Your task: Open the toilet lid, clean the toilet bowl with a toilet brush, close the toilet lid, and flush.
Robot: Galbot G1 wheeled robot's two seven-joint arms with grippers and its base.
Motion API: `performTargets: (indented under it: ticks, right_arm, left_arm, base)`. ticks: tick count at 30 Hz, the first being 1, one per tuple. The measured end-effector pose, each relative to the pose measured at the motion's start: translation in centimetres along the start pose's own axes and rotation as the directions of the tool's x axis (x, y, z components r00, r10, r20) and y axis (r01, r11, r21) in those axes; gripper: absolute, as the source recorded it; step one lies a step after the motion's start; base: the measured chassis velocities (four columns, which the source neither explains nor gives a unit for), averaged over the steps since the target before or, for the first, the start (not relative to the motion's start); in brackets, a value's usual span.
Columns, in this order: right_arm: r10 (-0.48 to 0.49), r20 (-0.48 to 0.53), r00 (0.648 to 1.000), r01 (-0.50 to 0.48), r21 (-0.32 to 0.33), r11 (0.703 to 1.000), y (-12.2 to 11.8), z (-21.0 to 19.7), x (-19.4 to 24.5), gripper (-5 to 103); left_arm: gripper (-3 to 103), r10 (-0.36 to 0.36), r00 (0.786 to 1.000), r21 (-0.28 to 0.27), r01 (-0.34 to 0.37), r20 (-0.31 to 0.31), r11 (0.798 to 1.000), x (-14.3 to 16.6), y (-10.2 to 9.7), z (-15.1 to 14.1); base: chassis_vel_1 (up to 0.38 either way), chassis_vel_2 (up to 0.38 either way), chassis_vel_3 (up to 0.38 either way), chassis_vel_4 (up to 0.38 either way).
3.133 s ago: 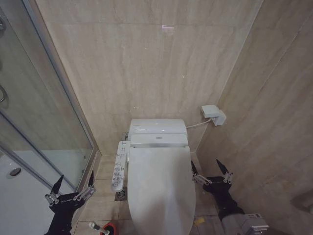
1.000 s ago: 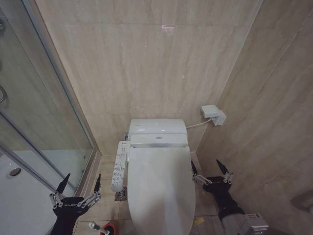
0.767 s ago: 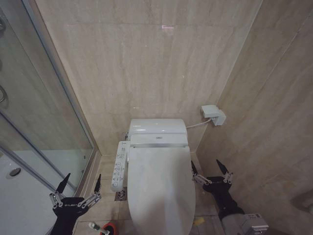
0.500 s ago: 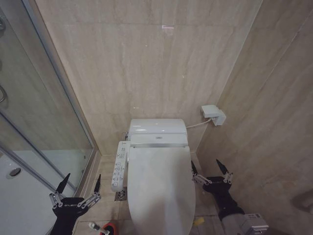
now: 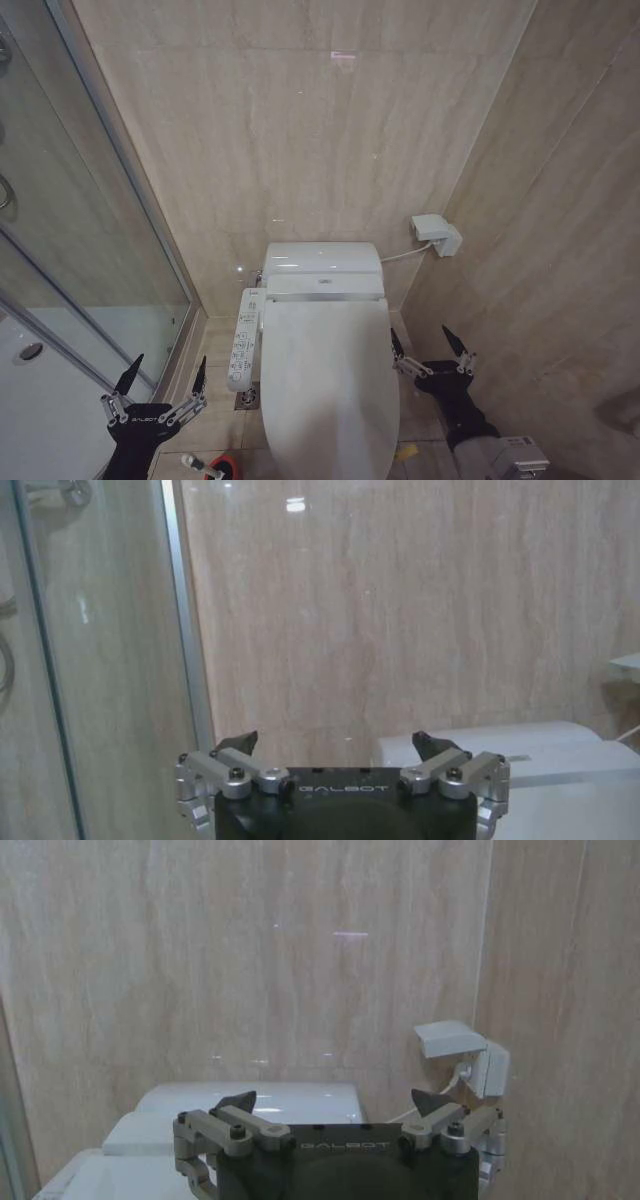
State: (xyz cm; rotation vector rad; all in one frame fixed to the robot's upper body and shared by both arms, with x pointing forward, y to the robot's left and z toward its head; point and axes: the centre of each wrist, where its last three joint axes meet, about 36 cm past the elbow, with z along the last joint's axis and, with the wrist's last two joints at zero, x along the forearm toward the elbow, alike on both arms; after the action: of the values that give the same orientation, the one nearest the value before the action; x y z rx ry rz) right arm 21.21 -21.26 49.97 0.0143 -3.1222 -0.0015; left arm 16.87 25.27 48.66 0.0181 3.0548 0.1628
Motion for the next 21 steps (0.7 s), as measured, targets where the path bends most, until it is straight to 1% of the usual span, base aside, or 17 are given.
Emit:
performTargets:
  ticks: [13,21]
  right_arm:
    - [0.0,0.0,1.0,0.0,0.0,1.0,0.0,0.0,0.0,100]
    - [0.0,0.0,1.0,0.0,0.0,1.0,0.0,0.0,0.0,100]
  left_arm:
    - [100,0.0,1.0,0.0,0.0,0.0,1.0,0.0,0.0,0.0]
    - [100,0.0,1.0,0.0,0.0,0.0,1.0,0.0,0.0,0.0]
  base:
    - [0.0,0.0,0.0,0.0]
    - [0.088,-0.086,-0.097,0.083]
